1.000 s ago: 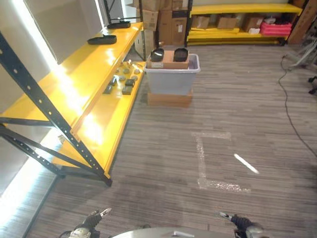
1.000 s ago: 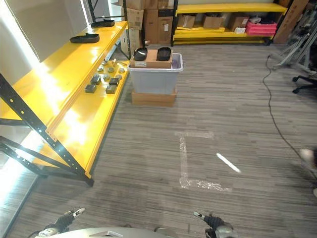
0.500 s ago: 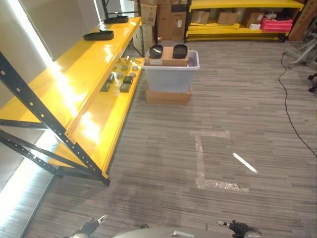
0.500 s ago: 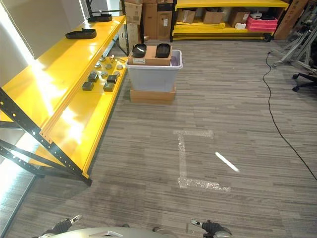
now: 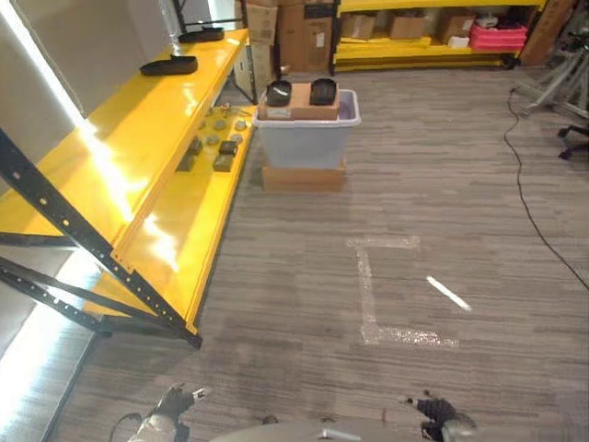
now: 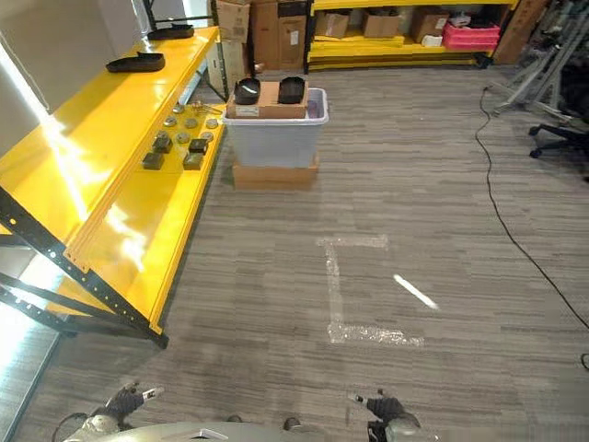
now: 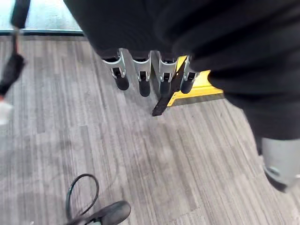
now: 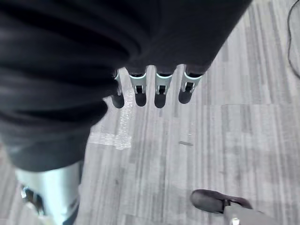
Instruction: Move parts from the plastic box to the shelf.
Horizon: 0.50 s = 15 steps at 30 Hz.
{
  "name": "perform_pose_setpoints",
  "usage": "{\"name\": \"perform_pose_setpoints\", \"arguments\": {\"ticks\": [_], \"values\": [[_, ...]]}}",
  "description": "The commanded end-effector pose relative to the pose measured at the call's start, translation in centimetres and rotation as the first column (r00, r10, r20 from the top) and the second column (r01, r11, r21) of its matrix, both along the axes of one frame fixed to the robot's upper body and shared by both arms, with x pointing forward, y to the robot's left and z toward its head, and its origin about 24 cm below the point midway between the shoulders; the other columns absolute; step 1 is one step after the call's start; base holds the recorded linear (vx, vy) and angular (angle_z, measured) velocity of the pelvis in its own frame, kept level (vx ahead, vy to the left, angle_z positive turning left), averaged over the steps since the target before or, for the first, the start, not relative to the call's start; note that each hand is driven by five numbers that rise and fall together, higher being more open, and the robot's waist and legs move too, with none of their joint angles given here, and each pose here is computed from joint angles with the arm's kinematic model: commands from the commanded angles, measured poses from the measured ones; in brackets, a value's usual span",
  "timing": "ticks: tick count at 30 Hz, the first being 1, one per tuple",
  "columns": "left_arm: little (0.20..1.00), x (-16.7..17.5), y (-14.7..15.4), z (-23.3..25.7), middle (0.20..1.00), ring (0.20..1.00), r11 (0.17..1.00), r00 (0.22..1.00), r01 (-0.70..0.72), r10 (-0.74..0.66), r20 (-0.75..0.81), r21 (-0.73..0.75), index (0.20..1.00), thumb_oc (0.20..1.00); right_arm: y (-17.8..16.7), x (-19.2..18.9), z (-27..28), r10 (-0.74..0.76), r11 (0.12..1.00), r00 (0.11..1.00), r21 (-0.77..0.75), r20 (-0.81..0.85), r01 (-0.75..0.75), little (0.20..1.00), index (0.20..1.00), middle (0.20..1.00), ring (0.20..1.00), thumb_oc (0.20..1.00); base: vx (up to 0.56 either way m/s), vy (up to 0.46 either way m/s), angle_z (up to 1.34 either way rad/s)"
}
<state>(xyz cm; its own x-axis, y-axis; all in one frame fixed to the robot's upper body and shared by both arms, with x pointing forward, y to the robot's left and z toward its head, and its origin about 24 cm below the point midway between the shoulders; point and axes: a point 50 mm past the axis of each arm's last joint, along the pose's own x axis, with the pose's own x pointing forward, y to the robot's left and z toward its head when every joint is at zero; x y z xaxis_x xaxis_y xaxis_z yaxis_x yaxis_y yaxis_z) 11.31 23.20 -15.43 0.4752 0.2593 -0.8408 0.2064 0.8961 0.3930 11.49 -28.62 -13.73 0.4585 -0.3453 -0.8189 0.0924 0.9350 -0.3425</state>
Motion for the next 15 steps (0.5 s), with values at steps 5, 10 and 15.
{"name": "perform_pose_setpoints", "arguments": {"ticks": [5,10,15], "values": [[1.000,0.5,1.8,0.5,1.000,1.000,0.998,1.000,0.002,-0.002,-0.001,0.064,1.000,1.000,-0.2,0.0,-0.1,0.013,1.000,0.999,-0.017,-0.033,-0.014,1.000,1.000,1.000,1.000,1.000,0.04,0.055,-0.17],[1.000,-0.4,1.8,0.2,1.000,1.000,0.998,0.999,-0.003,0.005,-0.037,0.055,1.000,1.000,0.1,-0.3,-0.3,0.008,1.000,0.999,-0.004,-0.047,-0.008,1.000,1.000,1.000,1.000,1.000,0.02,0.015,-0.07],[1.000,-1.6,1.5,-0.3,1.000,1.000,0.999,0.997,-0.028,0.030,-0.074,0.033,1.000,1.000,0.8,-1.3,-1.0,-0.009,1.000,0.995,0.017,-0.098,0.010,1.000,1.000,1.000,1.000,1.000,0.00,0.000,0.00]]}}
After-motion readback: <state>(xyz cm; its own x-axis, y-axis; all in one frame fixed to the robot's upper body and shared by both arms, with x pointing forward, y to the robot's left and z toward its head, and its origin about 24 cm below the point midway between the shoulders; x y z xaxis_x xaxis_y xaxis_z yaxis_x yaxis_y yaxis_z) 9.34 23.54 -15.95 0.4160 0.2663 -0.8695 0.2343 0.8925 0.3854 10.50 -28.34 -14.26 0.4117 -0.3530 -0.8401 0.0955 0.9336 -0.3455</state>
